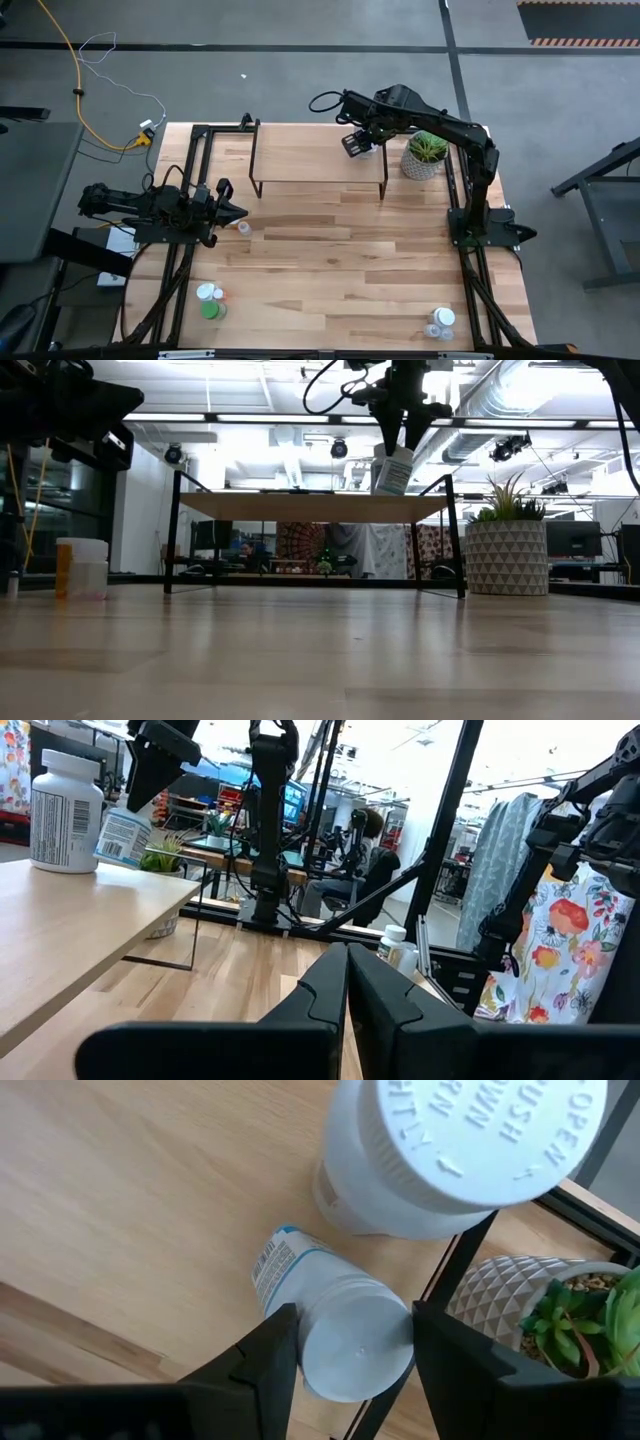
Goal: Pick and place medicine bottles onto shelf by color
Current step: Put the top white pill bottle on the shelf, then put the left transparent pill bottle on the shelf
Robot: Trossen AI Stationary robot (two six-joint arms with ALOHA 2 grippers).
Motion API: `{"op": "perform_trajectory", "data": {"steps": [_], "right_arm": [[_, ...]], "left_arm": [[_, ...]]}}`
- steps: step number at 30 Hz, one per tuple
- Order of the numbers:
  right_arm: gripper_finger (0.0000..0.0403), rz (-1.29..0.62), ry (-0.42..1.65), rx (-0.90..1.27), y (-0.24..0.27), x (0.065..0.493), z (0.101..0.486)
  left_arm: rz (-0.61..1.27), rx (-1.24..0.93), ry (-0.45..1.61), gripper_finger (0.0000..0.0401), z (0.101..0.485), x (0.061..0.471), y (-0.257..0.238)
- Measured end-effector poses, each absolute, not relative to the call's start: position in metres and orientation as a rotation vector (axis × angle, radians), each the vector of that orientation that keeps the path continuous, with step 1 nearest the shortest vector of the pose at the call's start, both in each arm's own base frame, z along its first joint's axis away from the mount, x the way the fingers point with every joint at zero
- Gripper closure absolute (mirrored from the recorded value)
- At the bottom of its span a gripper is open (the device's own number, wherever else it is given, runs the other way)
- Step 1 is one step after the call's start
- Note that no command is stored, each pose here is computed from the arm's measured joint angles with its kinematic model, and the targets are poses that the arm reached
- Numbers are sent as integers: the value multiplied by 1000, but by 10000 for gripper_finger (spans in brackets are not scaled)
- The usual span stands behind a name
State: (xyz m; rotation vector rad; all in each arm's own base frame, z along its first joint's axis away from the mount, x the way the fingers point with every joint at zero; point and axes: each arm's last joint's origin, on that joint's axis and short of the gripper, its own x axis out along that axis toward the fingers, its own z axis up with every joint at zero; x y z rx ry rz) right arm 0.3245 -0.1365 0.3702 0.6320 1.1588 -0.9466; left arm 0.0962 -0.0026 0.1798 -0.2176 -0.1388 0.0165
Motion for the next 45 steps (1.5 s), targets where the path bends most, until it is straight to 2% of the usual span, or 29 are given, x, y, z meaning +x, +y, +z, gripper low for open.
{"op": "perform_trajectory", "data": {"steps": [13, 34, 45], "right_arm": [[239, -916, 1169, 649, -136, 325, 370], [185, -923, 1165, 652, -136, 325, 370], [178, -841, 1197, 541, -133, 321, 375]], "left_arm": [[16, -218, -139, 398, 180, 96, -3], [16, -218, -139, 398, 180, 96, -3], [16, -216, -139, 398, 180, 96, -3]]}}
